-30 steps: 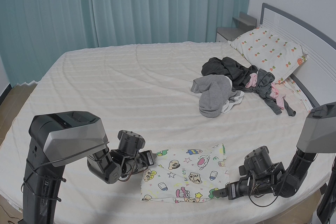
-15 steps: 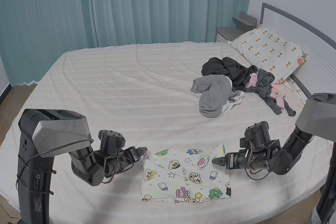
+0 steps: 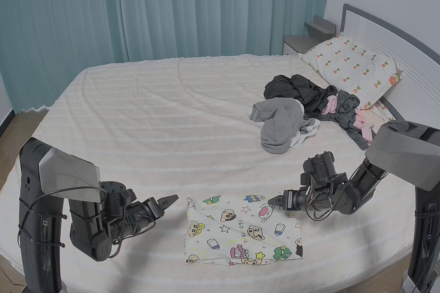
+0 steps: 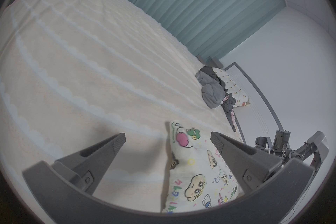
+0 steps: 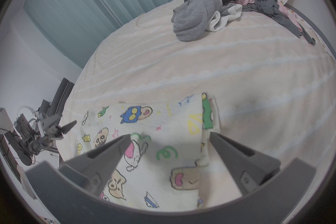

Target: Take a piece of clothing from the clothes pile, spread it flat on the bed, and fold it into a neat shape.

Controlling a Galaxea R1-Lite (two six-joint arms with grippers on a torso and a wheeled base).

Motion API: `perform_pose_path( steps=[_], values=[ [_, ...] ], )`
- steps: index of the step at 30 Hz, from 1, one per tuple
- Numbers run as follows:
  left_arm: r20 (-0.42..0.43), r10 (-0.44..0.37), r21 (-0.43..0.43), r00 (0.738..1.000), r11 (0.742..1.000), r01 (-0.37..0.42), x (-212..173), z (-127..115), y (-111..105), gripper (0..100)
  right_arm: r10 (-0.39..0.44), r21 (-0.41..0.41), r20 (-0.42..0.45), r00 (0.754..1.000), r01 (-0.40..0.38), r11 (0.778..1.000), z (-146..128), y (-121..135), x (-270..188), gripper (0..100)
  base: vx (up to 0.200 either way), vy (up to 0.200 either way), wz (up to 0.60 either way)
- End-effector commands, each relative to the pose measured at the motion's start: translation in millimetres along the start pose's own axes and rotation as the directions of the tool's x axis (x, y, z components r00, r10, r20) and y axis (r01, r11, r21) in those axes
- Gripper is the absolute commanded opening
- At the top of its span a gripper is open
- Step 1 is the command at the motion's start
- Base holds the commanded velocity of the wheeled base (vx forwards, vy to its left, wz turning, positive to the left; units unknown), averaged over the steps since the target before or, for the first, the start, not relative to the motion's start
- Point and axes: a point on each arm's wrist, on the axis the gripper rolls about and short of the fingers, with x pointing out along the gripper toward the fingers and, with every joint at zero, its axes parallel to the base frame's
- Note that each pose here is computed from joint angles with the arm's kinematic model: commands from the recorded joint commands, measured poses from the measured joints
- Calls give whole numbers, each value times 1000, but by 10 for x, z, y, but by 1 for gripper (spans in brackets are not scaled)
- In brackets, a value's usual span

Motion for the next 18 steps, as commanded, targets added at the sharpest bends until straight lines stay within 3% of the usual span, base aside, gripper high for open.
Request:
perform_pose_path(
  steps=[1,18],
  values=[
    [-5,6,-2,1000,1000,-6,-10,-28,36,100,1,-1,-3,1000,-1,1000,-6,9,66,0,0,0,0],
    [-8,14,3,1000,1000,-14,-17,-46,40,100,-40,42,71,997,38,998,142,-33,48,0,0,0,0]
  ],
)
